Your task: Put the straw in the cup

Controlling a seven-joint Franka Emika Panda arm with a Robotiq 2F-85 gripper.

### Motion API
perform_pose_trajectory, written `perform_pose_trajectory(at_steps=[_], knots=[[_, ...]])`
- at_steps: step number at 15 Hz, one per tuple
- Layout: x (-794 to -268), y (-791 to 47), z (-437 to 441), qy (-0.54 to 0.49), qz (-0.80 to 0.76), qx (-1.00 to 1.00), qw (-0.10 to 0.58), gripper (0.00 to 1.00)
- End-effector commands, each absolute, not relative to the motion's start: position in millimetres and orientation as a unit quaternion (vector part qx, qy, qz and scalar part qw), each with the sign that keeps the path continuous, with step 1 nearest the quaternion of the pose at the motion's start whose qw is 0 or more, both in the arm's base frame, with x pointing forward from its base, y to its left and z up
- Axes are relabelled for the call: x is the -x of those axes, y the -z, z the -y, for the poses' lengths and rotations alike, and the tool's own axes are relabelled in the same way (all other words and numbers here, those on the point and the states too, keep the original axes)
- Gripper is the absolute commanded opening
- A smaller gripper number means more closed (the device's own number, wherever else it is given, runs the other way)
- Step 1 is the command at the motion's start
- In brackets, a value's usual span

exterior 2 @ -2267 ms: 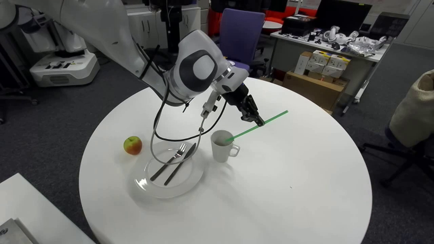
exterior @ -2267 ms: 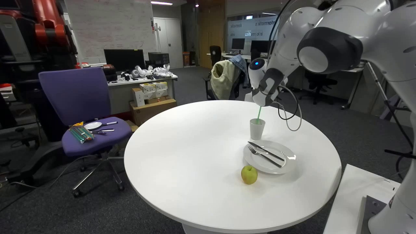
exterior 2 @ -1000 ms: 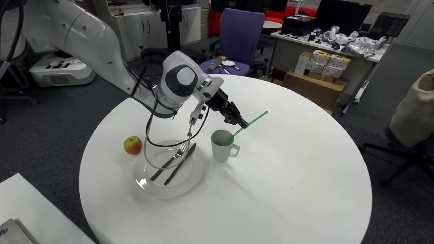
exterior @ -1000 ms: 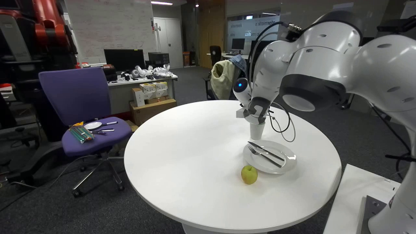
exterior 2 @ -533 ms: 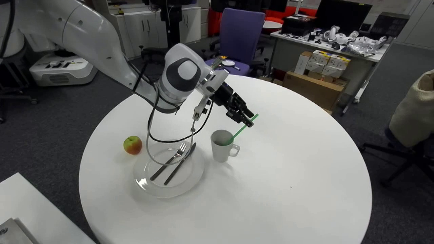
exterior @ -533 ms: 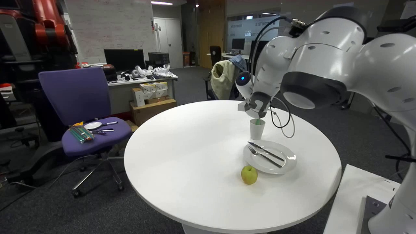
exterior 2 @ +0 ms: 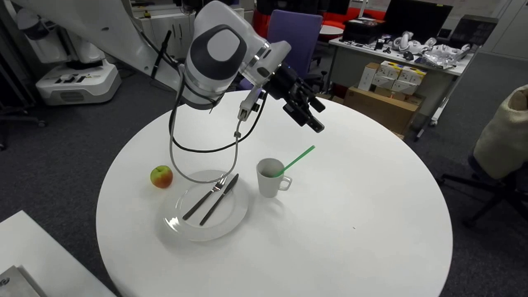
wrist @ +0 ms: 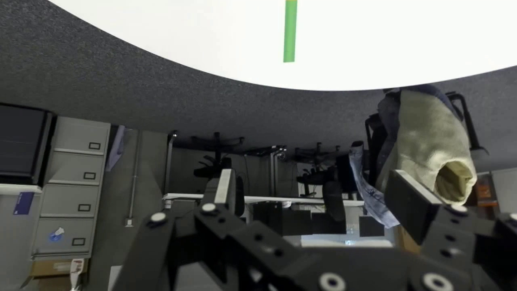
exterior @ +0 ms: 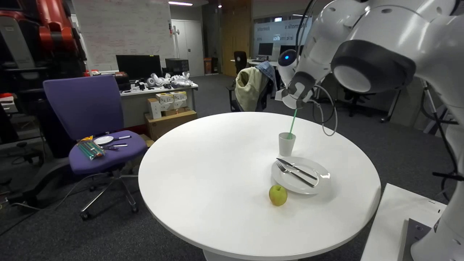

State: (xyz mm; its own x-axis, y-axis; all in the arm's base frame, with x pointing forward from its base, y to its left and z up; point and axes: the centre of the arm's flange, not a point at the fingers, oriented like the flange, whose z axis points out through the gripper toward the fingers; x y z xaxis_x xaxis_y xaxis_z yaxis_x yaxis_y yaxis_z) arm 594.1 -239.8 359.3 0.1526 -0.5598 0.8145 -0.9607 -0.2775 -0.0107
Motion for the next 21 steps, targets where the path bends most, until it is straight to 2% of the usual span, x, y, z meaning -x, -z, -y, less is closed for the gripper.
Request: perform_pose_trajectory(at_steps=[1, 5, 13, 21], knots=[[-563.5, -396.4, 244.7, -0.316, 0.518, -0.763, 0.224, 1.00], [-560.2, -401.6, 272.3, -0.280, 0.483, -0.808, 0.188, 1.00], [-554.0, -359.8, 308.9, -0.179, 0.396, -0.894, 0.112, 1.00], [-554.1, -330.7, 303.7, -0.018, 0.280, -0.959, 0.034, 1.00]])
